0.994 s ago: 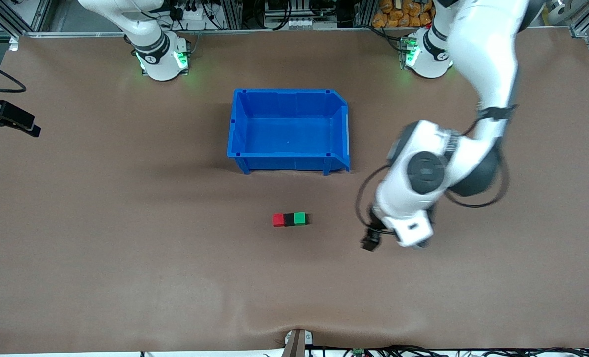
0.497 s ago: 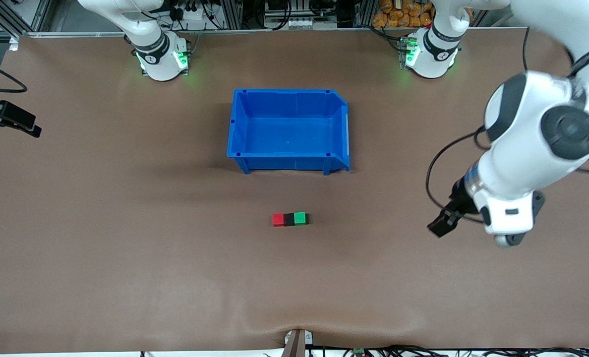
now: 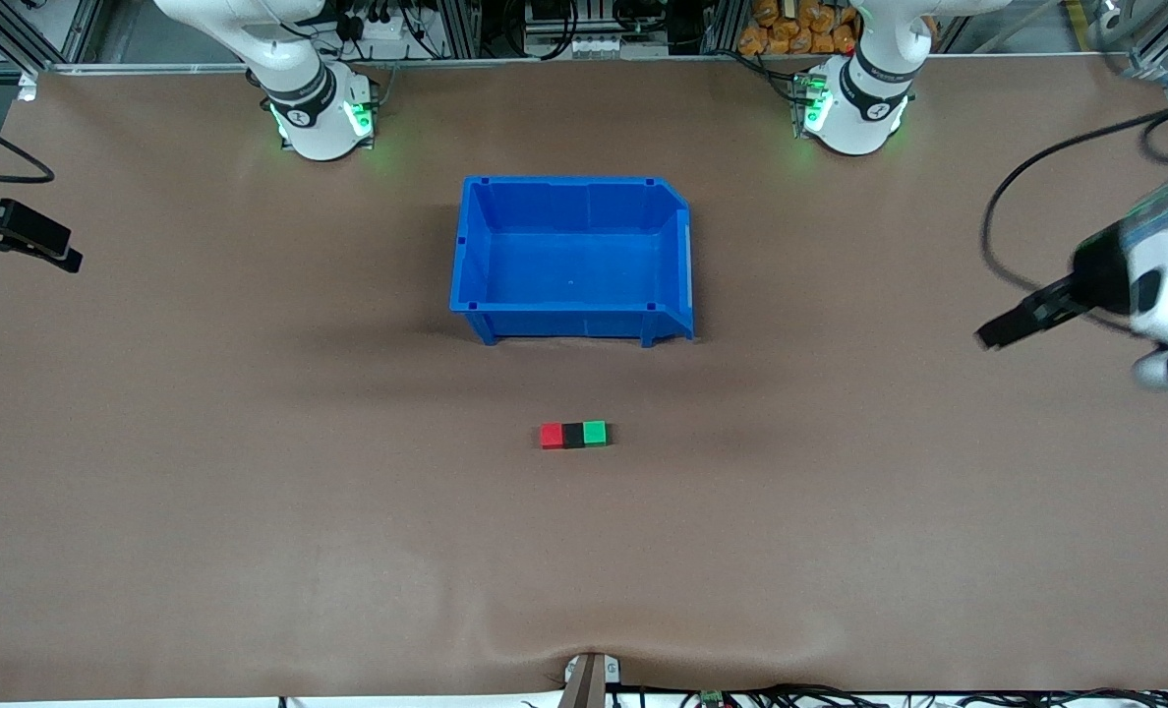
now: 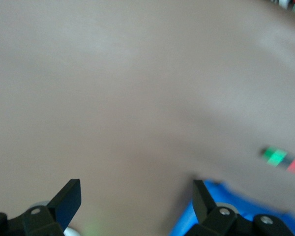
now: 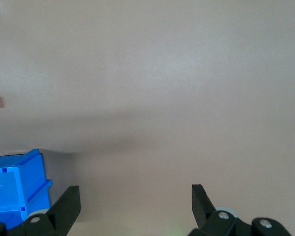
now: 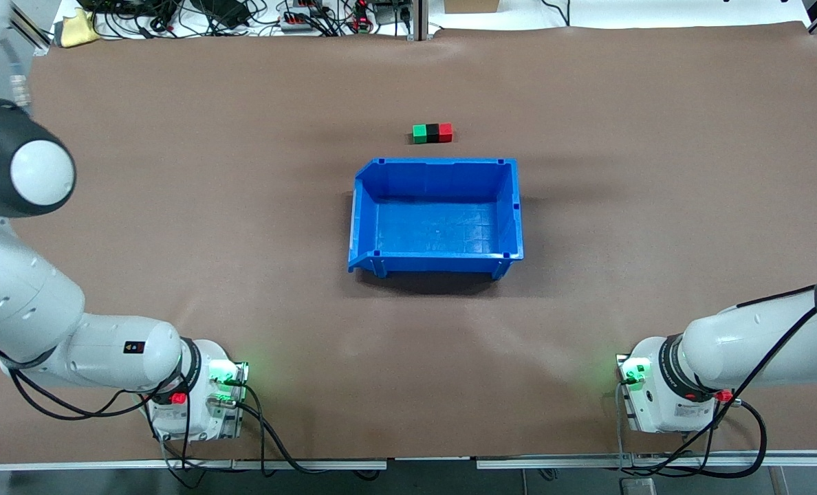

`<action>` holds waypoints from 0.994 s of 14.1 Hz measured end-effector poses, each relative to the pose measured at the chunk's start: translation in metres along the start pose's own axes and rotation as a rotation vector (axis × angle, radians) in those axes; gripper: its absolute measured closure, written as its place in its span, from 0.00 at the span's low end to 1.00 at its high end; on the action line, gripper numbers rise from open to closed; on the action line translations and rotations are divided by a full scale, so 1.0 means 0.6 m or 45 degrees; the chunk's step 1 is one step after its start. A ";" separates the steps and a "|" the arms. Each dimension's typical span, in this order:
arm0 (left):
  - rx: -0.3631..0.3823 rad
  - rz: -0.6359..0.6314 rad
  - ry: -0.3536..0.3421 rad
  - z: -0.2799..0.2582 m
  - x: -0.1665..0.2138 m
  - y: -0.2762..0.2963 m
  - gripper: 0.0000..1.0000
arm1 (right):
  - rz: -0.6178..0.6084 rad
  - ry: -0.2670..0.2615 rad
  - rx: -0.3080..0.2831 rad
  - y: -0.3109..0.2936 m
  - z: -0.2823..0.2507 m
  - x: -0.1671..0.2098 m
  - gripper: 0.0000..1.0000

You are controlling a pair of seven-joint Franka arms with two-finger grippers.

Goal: Attach green and red cubes to black cube

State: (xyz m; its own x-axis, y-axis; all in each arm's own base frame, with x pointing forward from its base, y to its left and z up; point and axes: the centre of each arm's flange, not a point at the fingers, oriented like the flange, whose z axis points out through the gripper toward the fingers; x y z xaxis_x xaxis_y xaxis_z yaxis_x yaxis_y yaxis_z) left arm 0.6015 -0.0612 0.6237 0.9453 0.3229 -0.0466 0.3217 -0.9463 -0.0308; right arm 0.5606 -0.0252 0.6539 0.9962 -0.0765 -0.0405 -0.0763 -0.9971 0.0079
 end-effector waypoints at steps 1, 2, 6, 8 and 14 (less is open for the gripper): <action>0.011 0.089 -0.007 -0.006 -0.016 -0.026 0.00 | 0.000 0.000 0.000 0.000 0.000 0.000 0.00; 0.017 0.160 -0.013 -0.010 -0.035 -0.045 0.00 | 0.000 0.000 0.000 0.000 0.000 0.000 0.00; 0.059 0.419 0.016 -0.026 -0.100 -0.060 0.00 | 0.000 0.000 0.000 0.000 0.000 0.000 0.00; 0.067 0.527 0.020 -0.024 -0.105 -0.052 0.00 | -0.001 0.000 0.000 0.000 0.000 0.000 0.00; 0.065 0.569 0.027 -0.030 -0.101 -0.052 0.00 | 0.000 -0.002 0.000 0.000 0.001 0.001 0.00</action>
State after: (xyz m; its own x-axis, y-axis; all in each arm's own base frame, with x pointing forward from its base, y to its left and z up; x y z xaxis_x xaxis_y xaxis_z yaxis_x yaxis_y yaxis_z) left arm 0.5353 -0.0511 0.6458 0.9919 -0.1186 -0.0464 -0.1214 -0.9907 -0.0617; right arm 0.5612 -0.0250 0.6532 0.9962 -0.0762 -0.0419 -0.0759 -0.9971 0.0080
